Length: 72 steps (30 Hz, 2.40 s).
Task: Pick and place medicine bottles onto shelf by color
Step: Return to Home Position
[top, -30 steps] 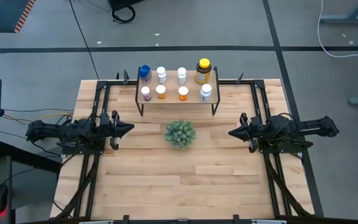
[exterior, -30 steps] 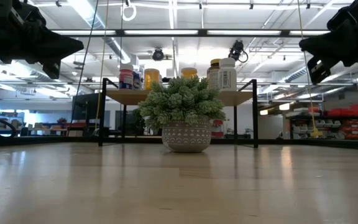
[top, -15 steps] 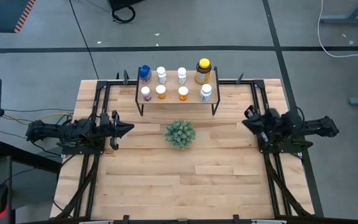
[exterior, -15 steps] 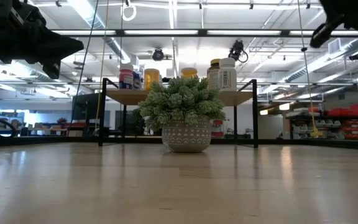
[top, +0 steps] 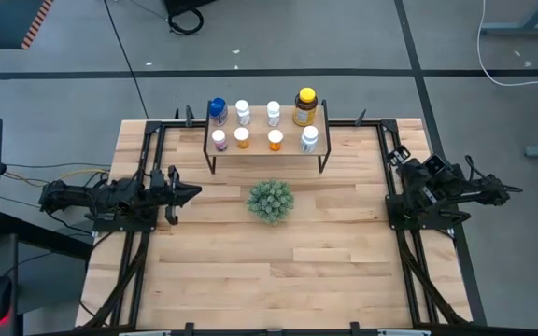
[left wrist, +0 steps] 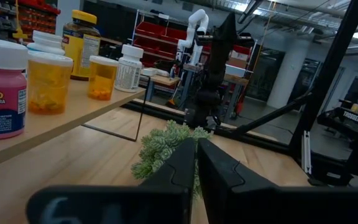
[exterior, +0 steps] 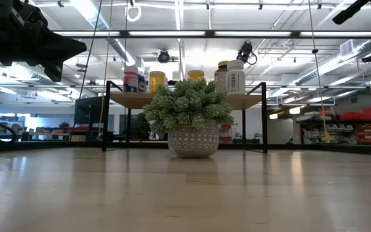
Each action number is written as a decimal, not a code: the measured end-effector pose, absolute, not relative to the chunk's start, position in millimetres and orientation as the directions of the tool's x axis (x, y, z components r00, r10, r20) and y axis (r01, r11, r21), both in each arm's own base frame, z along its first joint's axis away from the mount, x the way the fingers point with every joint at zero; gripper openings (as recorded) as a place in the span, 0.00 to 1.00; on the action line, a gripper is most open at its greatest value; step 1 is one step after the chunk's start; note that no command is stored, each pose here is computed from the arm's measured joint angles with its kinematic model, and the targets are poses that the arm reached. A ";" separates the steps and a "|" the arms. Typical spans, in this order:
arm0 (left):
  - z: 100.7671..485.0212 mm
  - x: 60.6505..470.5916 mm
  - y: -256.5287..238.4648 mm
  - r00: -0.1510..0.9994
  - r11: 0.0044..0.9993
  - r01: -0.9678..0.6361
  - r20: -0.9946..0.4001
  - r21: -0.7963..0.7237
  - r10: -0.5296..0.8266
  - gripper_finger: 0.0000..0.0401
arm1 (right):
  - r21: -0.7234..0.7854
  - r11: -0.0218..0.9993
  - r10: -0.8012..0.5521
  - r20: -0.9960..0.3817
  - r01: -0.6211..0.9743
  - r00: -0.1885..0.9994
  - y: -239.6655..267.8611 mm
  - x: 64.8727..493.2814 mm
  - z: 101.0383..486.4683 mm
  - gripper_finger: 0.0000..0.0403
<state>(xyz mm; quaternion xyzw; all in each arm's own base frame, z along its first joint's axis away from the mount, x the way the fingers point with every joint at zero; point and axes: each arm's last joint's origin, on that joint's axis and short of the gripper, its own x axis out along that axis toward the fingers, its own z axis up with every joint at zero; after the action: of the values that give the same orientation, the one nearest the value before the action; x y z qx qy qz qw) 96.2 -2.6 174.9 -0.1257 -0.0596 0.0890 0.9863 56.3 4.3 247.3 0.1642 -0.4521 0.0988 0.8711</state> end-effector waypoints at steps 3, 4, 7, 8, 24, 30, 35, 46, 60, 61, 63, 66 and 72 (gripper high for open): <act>174.9 96.2 -2.6 0.977 0.953 -0.160 0.095 -0.259 0.190 0.08 | 0.196 0.926 0.023 0.822 -0.321 0.569 4.3 56.0 247.5 0.02; 174.9 96.2 -2.6 0.977 0.953 -0.160 0.095 -0.259 0.190 0.08 | 0.196 0.926 0.023 0.822 -0.321 0.569 4.3 56.0 247.5 0.02; 174.9 96.2 -2.6 0.977 0.953 -0.161 0.095 -0.259 0.191 0.08 | 0.196 0.926 0.023 0.822 -0.321 0.569 4.3 56.0 247.5 0.02; 174.9 96.2 -2.6 0.977 0.953 -0.161 0.095 -0.259 0.191 0.08 | 0.196 0.926 0.023 0.822 -0.321 0.569 4.3 56.0 247.5 0.02; 174.9 96.2 -2.6 0.977 0.953 -0.161 0.095 -0.259 0.191 0.09 | 0.196 0.926 0.023 0.822 -0.321 0.569 4.3 56.0 247.6 0.02; 174.9 96.2 -2.6 0.977 0.952 -0.161 0.095 -0.259 0.191 0.07 | 0.196 0.926 0.023 0.822 -0.321 0.569 4.3 56.0 247.6 0.02; 174.9 96.2 -2.6 0.977 0.953 -0.161 0.095 -0.259 0.191 0.06 | 0.196 0.926 0.023 0.822 -0.321 0.569 4.3 56.0 247.5 0.02; 174.9 96.2 -2.6 0.977 0.953 -0.161 0.095 -0.259 0.191 0.09 | 0.196 0.926 0.023 0.822 -0.321 0.569 4.3 56.0 247.4 0.02; 174.8 96.2 -2.6 0.977 0.953 -0.161 0.095 -0.259 0.191 0.08 | 0.196 0.926 0.023 0.822 -0.321 0.569 4.3 56.0 247.4 0.02; 174.8 96.2 -2.6 0.977 0.953 -0.161 0.095 -0.259 0.190 0.08 | 0.196 0.926 0.023 0.822 -0.321 0.569 4.3 56.0 247.4 0.02; 174.7 96.2 -2.6 0.977 0.952 -0.161 0.095 -0.259 0.191 0.09 | 0.196 0.926 0.023 0.822 -0.321 0.569 4.3 56.0 247.4 0.02; 174.7 96.2 -2.6 0.977 0.953 -0.161 0.095 -0.258 0.190 0.08 | 0.196 0.926 0.023 0.822 -0.321 0.569 4.3 56.0 247.4 0.02; 174.8 96.2 -2.6 0.977 0.953 -0.161 0.095 -0.259 0.191 0.06 | 0.196 0.927 0.023 0.822 -0.321 0.569 4.3 56.0 247.4 0.02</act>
<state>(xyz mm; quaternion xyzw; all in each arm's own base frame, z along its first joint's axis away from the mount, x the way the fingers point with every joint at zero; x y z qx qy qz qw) 96.2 -2.6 174.8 -0.1257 -0.0595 0.0890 0.9863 56.0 4.3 247.4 0.1641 -0.4536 0.0990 0.8703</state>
